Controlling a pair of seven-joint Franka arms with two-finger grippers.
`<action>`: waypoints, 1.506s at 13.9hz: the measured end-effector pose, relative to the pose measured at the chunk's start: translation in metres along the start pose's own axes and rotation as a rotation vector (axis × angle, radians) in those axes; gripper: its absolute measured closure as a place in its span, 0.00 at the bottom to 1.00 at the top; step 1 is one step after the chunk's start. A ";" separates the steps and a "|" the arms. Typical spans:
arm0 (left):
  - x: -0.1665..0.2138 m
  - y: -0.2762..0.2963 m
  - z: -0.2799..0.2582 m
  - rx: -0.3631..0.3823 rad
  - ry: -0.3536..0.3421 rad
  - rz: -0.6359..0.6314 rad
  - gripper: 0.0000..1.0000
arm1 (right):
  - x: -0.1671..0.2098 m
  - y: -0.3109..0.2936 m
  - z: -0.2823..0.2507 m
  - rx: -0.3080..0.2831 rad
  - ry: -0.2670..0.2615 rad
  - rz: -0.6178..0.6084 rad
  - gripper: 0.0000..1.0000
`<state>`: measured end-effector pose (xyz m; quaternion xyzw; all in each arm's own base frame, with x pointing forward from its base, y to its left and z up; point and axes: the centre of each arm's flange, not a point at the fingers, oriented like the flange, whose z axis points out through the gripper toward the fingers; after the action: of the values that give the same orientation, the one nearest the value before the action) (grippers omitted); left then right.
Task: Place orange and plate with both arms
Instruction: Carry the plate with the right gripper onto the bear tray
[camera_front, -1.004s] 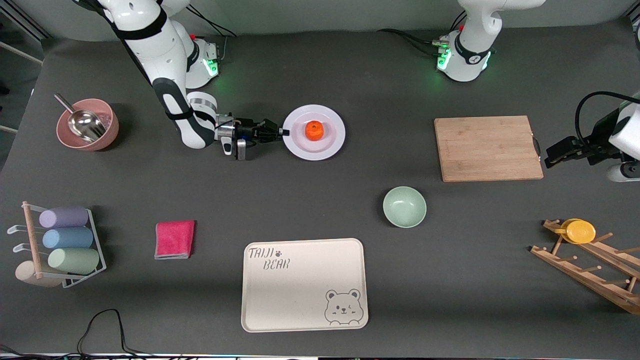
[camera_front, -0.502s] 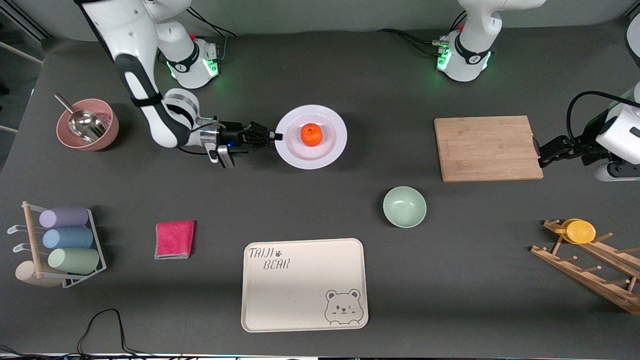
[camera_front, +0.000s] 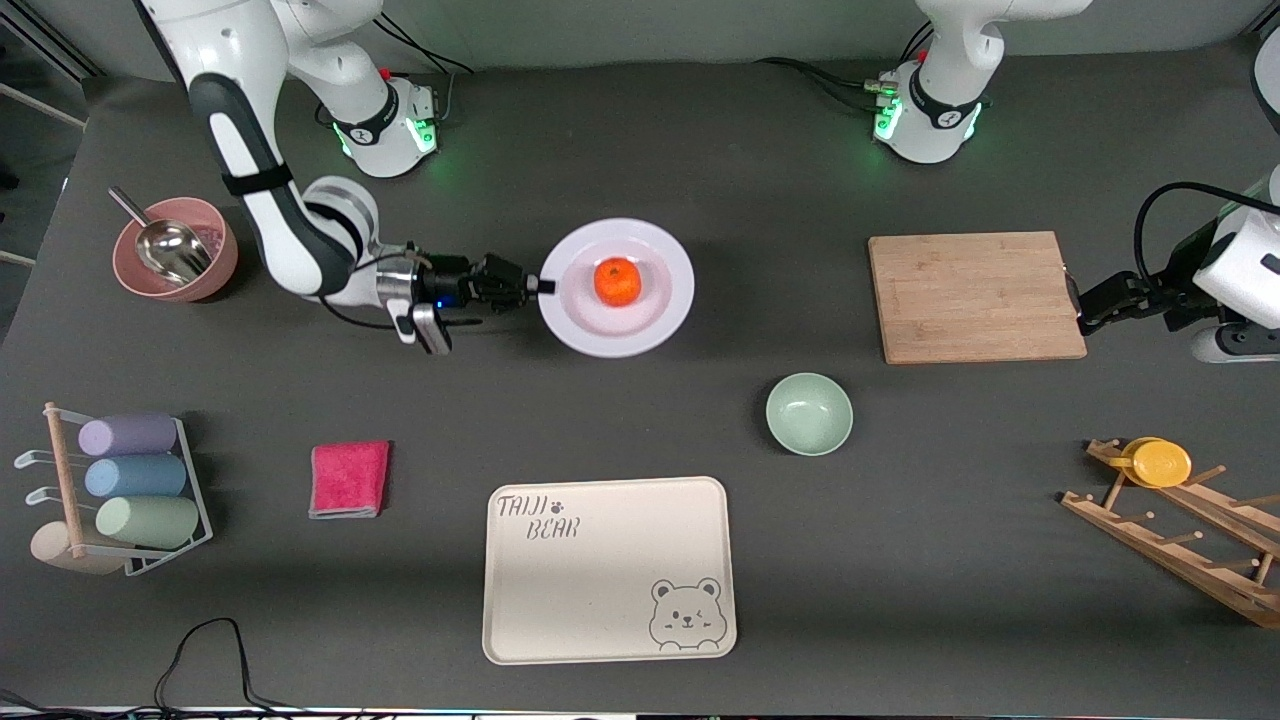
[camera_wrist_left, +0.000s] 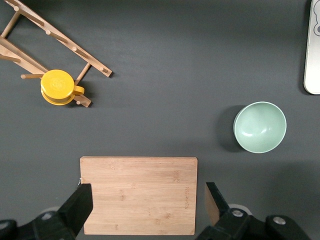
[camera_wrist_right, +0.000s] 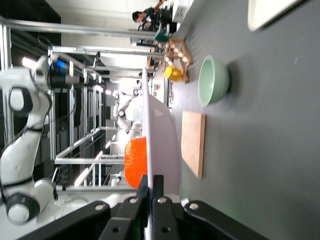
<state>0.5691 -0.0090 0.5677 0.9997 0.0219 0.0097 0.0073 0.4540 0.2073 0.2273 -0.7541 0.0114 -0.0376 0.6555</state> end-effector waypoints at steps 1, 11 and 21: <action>0.000 -0.001 0.000 0.000 0.000 -0.001 0.00 | 0.025 0.004 0.001 -0.014 -0.009 0.004 0.96; 0.001 -0.005 0.000 0.001 0.004 -0.008 0.00 | 0.260 -0.002 0.016 -0.034 0.039 0.024 0.96; 0.001 -0.006 0.001 0.001 0.002 -0.010 0.00 | 0.274 0.113 0.021 -0.092 0.052 0.093 0.96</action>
<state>0.5699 -0.0032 0.5670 0.9996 0.0270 0.0108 0.0069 0.7320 0.1937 0.1243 -0.7810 0.0650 -0.0262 0.6206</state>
